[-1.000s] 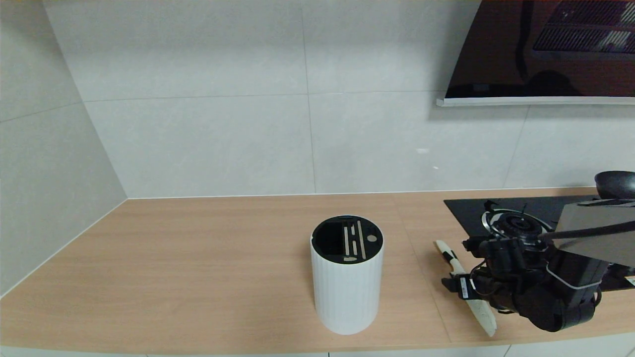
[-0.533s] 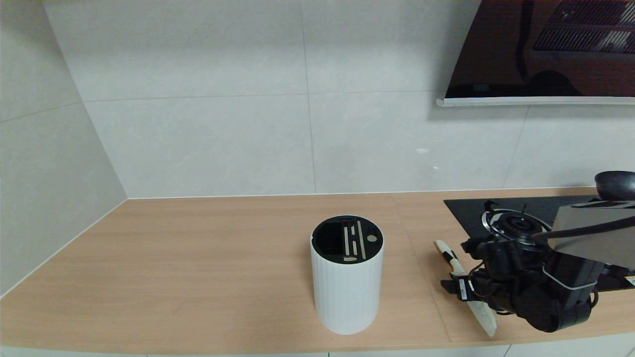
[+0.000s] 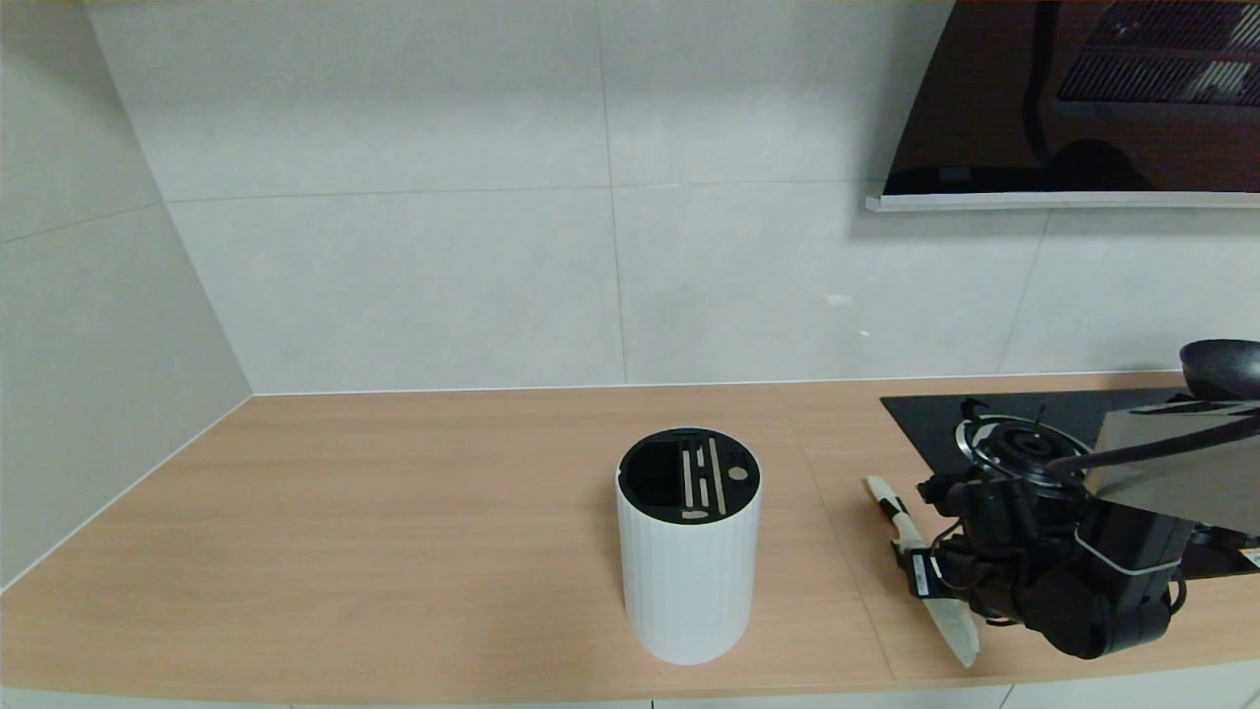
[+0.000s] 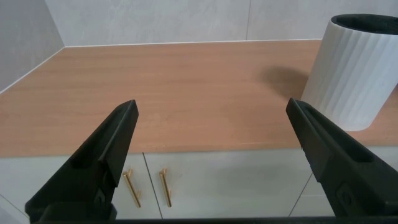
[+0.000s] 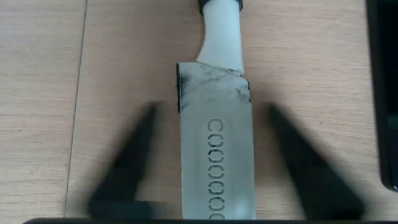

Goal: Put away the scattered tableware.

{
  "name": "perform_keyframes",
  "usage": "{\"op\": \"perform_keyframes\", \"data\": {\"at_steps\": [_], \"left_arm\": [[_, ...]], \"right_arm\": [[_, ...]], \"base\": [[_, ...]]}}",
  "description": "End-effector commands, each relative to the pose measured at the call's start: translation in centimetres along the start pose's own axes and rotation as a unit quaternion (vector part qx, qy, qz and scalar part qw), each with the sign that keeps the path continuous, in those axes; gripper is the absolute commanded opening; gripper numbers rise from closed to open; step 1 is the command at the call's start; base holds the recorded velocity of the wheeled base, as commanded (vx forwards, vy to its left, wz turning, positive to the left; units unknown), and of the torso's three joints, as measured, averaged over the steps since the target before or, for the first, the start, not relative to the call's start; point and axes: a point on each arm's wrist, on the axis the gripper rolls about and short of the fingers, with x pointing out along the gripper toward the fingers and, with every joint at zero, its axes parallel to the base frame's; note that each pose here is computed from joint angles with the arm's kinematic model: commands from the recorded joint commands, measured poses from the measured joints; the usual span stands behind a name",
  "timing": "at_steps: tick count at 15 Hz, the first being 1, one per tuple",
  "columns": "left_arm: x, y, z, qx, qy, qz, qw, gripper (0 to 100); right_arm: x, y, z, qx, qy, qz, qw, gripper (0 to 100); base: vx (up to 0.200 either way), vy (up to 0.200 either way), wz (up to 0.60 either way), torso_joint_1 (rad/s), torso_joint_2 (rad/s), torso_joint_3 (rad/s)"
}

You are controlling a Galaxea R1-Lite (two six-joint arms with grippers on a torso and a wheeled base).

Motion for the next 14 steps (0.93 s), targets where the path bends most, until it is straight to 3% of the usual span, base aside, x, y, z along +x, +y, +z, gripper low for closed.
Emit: {"op": "perform_keyframes", "data": {"at_steps": [1, 7, 14], "left_arm": [[0.0, 0.0, 0.0, 0.0, 0.0, 0.0, 1.0, 100], [0.0, 0.0, 0.0, 0.0, 0.0, 0.0, 1.0, 100], [0.0, 0.0, 0.0, 0.001, 0.001, 0.0, 1.0, 100]], "right_arm": [[0.1, 0.0, -0.1, -0.001, 0.002, 0.0, 1.0, 0], [-0.3, 0.0, 0.4, 0.002, -0.008, -0.001, 1.0, 0], [-5.6, -0.4, 4.7, 0.027, -0.098, 0.008, 0.995, 0]], "base": [[0.0, 0.0, 0.0, 0.0, 0.0, 0.0], [0.0, 0.0, 0.0, 0.0, 0.0, 0.0], [0.0, 0.0, 0.0, 0.0, 0.0, 0.0]]}}
